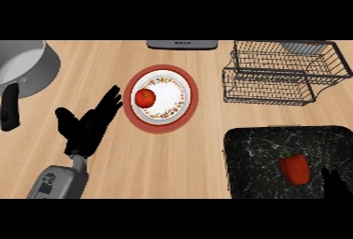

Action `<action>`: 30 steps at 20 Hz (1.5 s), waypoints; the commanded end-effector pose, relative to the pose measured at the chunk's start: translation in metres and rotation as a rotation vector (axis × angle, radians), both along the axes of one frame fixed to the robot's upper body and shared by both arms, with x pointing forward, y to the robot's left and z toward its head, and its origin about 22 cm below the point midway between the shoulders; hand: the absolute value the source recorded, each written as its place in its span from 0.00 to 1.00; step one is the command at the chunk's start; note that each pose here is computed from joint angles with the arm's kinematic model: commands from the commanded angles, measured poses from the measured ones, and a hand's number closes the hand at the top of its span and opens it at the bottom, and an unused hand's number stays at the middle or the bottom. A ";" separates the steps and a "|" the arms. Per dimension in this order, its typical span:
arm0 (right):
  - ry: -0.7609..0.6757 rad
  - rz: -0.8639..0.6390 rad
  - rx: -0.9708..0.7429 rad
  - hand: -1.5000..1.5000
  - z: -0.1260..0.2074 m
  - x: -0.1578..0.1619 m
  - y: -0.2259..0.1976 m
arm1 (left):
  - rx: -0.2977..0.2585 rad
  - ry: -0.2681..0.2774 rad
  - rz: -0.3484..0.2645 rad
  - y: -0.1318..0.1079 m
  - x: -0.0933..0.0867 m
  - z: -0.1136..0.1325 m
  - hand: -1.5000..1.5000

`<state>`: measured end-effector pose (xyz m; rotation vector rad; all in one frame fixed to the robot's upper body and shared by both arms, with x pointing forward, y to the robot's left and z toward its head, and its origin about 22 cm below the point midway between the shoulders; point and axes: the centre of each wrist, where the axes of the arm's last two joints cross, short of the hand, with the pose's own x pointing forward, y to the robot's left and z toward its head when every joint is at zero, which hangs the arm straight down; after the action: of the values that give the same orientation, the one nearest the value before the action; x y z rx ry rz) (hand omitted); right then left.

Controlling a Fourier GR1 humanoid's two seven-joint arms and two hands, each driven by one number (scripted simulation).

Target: Pick the bell pepper from the tray and place it in the tiered basket

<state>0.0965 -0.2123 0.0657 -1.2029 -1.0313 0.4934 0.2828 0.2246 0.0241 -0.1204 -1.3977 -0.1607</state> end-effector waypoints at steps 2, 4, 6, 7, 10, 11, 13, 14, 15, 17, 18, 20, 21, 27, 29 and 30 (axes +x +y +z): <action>0.061 -0.013 -0.036 0.00 -0.009 0.041 0.022 | -0.017 0.012 0.007 0.013 -0.009 -0.004 0.50; 0.083 -0.040 -0.063 0.00 -0.017 0.032 0.012 | -0.031 0.002 0.028 -0.001 0.002 -0.001 0.50; 0.038 -0.069 -0.054 0.00 -0.018 0.042 0.025 | -0.005 0.007 0.009 -0.002 -0.003 0.001 0.50; 0.048 -0.056 -0.061 0.00 -0.018 0.031 0.007 | -0.001 0.025 0.023 -0.009 -0.002 0.007 0.50; 0.022 -0.078 -0.079 0.00 -0.025 0.034 0.010 | -0.003 0.000 0.049 -0.013 -0.002 -0.007 0.50; 0.023 -0.078 -0.086 0.00 -0.041 0.036 0.000 | 0.000 0.006 0.018 -0.007 -0.009 0.000 0.50; 0.009 -0.080 -0.076 0.00 -0.050 0.034 0.001 | 0.004 0.010 0.023 0.001 -0.002 0.006 0.50; 0.000 -0.091 -0.061 0.00 -0.029 0.038 -0.005 | -0.006 0.005 0.021 0.019 -0.009 -0.009 0.50; 0.009 -0.083 -0.066 0.00 -0.047 0.035 0.016 | 0.005 0.017 0.011 0.013 -0.006 -0.009 0.50; 0.015 -0.074 -0.068 0.00 -0.050 0.051 0.001 | -0.005 0.016 0.010 -0.005 0.013 -0.005 0.50; -0.016 -0.088 -0.070 0.00 -0.046 0.052 0.000 | -0.012 0.006 0.003 0.006 -0.007 0.008 0.50; -0.017 -0.079 -0.050 0.00 -0.054 0.030 -0.014 | 0.012 0.009 0.028 -0.001 0.006 -0.006 0.50; -0.020 -0.080 -0.039 0.00 -0.051 0.039 -0.012 | 0.003 0.016 0.022 -0.014 -0.008 -0.002 0.50; -0.014 -0.084 -0.034 0.00 -0.062 0.045 -0.019 | 0.009 0.011 0.028 -0.003 -0.004 -0.011 0.50; -0.027 -0.098 -0.021 0.00 -0.072 0.063 -0.040 | -0.003 0.009 0.020 0.005 -0.012 0.005 0.50; -0.036 -0.089 -0.017 0.00 -0.056 0.061 -0.016 | -0.015 0.010 0.015 -0.003 0.009 -0.004 0.50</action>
<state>0.1514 -0.2373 0.0118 -1.2614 -0.9991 0.4152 0.2780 0.2278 0.0212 -0.1063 -1.3896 -0.1427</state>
